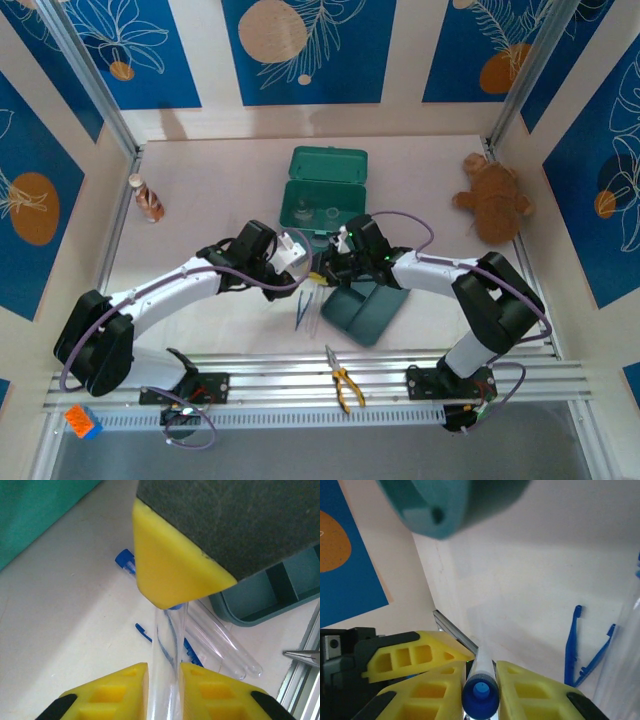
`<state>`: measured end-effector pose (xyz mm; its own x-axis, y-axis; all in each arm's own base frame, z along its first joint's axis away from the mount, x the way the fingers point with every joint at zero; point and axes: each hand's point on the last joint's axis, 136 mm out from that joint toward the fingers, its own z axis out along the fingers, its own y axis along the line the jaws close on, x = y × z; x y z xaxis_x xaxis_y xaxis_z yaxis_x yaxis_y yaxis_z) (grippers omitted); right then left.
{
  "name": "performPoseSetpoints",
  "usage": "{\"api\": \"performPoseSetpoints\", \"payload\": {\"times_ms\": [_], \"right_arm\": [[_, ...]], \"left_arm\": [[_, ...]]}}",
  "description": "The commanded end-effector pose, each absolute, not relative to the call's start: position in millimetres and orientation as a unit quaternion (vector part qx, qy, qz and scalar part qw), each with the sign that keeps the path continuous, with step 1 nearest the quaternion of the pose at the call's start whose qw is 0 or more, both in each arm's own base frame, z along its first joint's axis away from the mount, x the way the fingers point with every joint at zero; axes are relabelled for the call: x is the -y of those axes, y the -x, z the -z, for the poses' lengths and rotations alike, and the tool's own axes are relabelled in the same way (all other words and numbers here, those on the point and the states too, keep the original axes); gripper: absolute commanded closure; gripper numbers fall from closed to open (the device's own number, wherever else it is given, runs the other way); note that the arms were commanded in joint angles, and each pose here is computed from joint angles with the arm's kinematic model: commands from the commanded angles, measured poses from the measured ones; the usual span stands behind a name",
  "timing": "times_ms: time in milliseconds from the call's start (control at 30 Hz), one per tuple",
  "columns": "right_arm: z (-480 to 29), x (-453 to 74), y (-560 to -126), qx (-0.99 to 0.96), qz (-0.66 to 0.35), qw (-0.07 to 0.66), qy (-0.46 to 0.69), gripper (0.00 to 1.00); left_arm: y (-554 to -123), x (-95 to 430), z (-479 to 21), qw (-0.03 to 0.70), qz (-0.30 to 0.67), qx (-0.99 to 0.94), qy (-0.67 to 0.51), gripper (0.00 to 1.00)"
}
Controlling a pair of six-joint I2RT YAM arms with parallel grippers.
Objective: Organize the chemistry lab equipment
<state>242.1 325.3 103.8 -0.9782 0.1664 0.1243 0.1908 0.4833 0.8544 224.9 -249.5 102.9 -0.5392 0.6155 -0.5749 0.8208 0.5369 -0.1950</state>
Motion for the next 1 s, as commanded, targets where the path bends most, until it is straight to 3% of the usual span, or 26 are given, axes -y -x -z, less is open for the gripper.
{"api": "performPoseSetpoints", "payload": {"times_ms": [0, 167, 700, 967], "right_arm": [[-103, -319, -226, 0.87, 0.484, 0.023, 0.093, 0.78], [-111, -311, -224, 0.878, 0.469, 0.005, 0.09, 0.79], [-145, -307, -229, 0.921, 0.379, -0.073, 0.046, 0.79], [-184, -311, -233, 0.941, 0.31, -0.134, -0.014, 0.79]], "left_arm": [[-228, 248, -109, 0.236, 0.227, -0.845, -0.422, 0.72], [-233, 245, -112, 0.245, 0.213, -0.849, -0.418, 0.6], [-227, 243, -124, 0.242, 0.222, -0.839, -0.434, 0.56], [-286, 194, -139, 0.286, 0.218, -0.876, -0.32, 0.57]]}}
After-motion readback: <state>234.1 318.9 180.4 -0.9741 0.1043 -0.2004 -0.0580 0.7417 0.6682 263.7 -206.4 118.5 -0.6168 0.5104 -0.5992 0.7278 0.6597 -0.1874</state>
